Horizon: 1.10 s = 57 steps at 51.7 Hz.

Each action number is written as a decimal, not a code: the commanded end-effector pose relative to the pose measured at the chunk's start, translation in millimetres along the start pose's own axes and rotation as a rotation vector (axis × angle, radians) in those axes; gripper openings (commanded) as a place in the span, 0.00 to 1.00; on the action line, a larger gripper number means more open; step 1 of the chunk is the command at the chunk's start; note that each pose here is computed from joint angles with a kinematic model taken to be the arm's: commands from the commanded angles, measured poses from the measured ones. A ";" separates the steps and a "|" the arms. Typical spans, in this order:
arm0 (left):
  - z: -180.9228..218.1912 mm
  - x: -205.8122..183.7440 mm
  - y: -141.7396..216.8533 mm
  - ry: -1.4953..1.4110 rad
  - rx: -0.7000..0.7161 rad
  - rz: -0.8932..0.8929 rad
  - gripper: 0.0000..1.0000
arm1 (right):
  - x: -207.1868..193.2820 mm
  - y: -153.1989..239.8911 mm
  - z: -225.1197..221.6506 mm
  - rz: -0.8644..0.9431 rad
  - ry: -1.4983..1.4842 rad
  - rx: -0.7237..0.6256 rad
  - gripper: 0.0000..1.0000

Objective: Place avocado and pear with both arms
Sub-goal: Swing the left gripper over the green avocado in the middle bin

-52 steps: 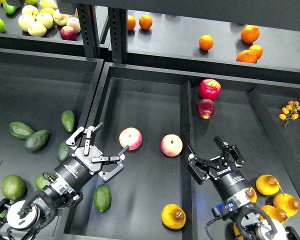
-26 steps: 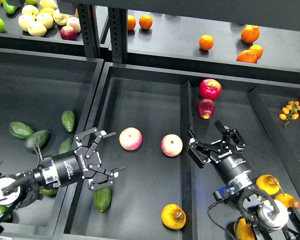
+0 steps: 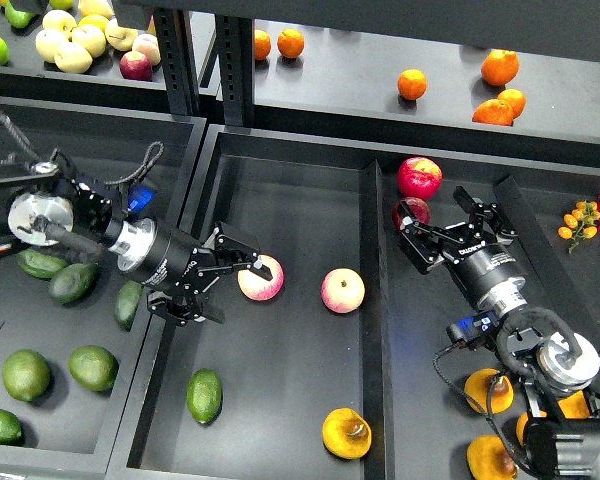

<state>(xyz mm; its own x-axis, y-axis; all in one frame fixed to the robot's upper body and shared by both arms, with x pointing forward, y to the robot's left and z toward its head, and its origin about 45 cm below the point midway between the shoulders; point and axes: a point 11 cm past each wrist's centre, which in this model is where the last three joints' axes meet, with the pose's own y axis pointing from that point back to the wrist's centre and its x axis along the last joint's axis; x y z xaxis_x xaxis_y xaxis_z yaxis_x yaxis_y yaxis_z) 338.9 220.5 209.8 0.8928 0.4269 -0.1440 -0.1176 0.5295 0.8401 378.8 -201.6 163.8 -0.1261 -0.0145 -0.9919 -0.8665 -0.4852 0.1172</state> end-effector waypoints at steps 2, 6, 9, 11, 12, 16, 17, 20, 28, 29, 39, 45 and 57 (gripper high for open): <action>3.6 -5.0 -8.9 -0.116 0.143 -0.001 0.99 | -7.4 -7.8 -4.9 0.004 0.004 0.005 1.00; -1.7 -12.3 -23.2 -0.194 0.225 -0.017 0.99 | -10.1 -12.2 -7.2 0.005 0.008 0.006 1.00; 1.6 -15.1 -28.5 -0.266 0.274 -0.014 0.99 | -12.8 -15.3 -8.7 0.003 0.012 0.007 1.00; 4.5 -17.2 -31.7 -0.303 0.303 -0.015 0.99 | -15.0 -17.4 -8.8 0.002 0.015 0.005 1.00; 6.2 -18.1 -33.0 -0.315 0.310 -0.016 0.99 | -16.2 -17.9 -9.4 -0.001 0.016 0.006 1.00; 17.3 -22.0 -42.2 -0.374 0.348 -0.017 0.99 | -16.3 -19.1 -10.3 0.002 0.016 0.007 1.00; 19.9 -23.2 -45.8 -0.388 0.357 -0.018 0.99 | -16.7 -19.4 -10.5 0.000 0.017 0.007 1.00; 25.2 -28.3 -59.1 -0.425 0.382 -0.027 0.99 | -16.1 -20.3 -10.9 0.004 0.016 0.007 1.00; 30.1 -40.4 -99.2 -0.529 0.481 -0.035 0.99 | -18.7 -23.6 -12.7 0.003 0.019 0.008 1.00; 29.1 -41.9 -102.6 -0.534 0.488 -0.038 0.99 | -18.7 -23.6 -12.7 0.003 0.019 0.008 1.00; 6.8 -42.1 -122.2 -0.487 0.551 -0.050 0.99 | -20.2 -25.2 -13.2 0.002 0.020 0.007 1.00; -9.6 -42.7 -131.0 -0.454 0.565 -0.063 0.99 | -19.3 -25.1 -13.5 0.004 0.017 0.008 1.00; -26.2 -37.5 -136.1 -0.418 0.583 -0.056 0.99 | -18.6 -25.8 -14.4 0.007 0.017 0.008 1.00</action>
<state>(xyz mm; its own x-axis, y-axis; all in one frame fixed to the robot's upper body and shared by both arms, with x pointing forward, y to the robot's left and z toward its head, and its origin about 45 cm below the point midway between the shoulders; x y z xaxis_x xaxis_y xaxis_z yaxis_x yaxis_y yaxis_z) 308.7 146.1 92.2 0.9964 0.0142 -0.0840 0.0836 0.0233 0.9962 409.9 -201.4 178.4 -0.1237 -0.0325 -0.9918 -0.8701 -0.4771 0.1242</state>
